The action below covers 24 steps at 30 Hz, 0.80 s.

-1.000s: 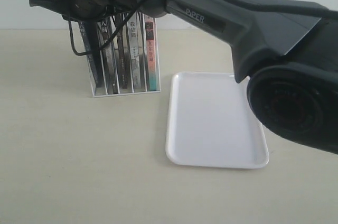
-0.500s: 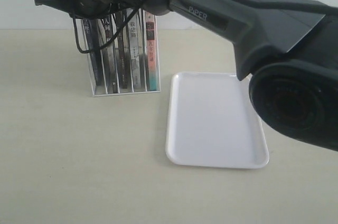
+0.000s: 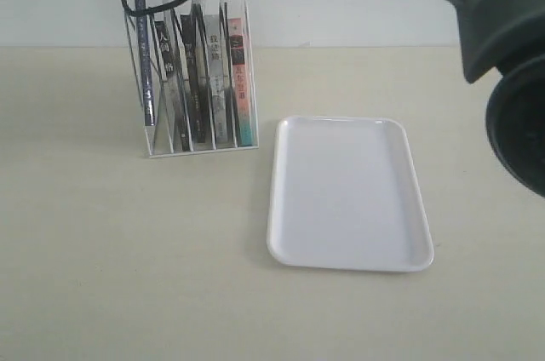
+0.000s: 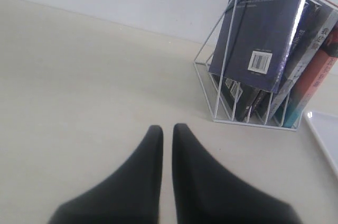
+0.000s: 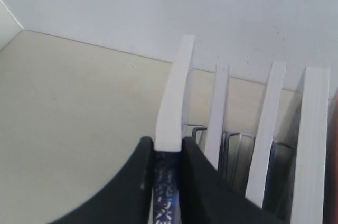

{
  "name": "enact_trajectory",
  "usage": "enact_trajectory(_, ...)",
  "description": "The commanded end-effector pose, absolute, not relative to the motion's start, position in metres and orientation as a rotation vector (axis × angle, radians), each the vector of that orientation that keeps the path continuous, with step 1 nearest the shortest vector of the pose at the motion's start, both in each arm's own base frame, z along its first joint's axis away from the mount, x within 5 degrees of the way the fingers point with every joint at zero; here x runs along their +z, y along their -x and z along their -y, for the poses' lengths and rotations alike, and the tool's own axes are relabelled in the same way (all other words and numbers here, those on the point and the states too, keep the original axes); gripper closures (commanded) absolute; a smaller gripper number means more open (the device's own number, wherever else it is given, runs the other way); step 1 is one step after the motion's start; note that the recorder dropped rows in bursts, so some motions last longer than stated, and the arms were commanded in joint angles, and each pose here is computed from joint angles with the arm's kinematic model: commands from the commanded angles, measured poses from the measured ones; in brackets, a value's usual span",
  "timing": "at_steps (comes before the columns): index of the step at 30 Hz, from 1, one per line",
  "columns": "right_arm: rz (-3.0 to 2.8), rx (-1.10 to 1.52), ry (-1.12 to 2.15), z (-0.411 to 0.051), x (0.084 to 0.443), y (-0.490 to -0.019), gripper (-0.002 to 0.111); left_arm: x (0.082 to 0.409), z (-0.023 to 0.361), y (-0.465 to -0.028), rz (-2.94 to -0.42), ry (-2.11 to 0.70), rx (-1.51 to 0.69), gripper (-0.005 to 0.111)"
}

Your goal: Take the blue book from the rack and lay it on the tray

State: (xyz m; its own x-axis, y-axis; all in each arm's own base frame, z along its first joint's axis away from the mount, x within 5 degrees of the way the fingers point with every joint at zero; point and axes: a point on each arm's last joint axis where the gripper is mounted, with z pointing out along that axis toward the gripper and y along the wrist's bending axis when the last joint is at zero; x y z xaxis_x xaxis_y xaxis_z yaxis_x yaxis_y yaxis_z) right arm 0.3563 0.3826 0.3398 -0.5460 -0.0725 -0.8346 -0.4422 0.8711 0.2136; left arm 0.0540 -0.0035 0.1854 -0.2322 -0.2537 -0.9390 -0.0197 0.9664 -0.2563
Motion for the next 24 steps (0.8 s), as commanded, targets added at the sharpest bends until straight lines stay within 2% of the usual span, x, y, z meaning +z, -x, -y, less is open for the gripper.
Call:
enact_trajectory(1,-2.069,0.512,0.375,-0.379,0.353,-0.355,0.108,0.185,0.004,-0.054,-1.789,0.196,-0.22,0.101)
enact_trajectory(6,-2.064,0.507,0.383,-0.378,0.356,-0.355,0.108,0.185,0.004,-0.054,-1.789,0.196,-0.22,0.101)
enact_trajectory(13,-2.085,0.489,0.374,-0.366,0.377,-0.343,0.108,0.185,0.004,-0.054,-1.789,0.196,-0.22,0.101)
enact_trajectory(24,-1.986,0.522,0.436,-0.36,0.426,-0.305,0.108,0.185,0.004,-0.054,-1.789,0.196,-0.22,0.101)
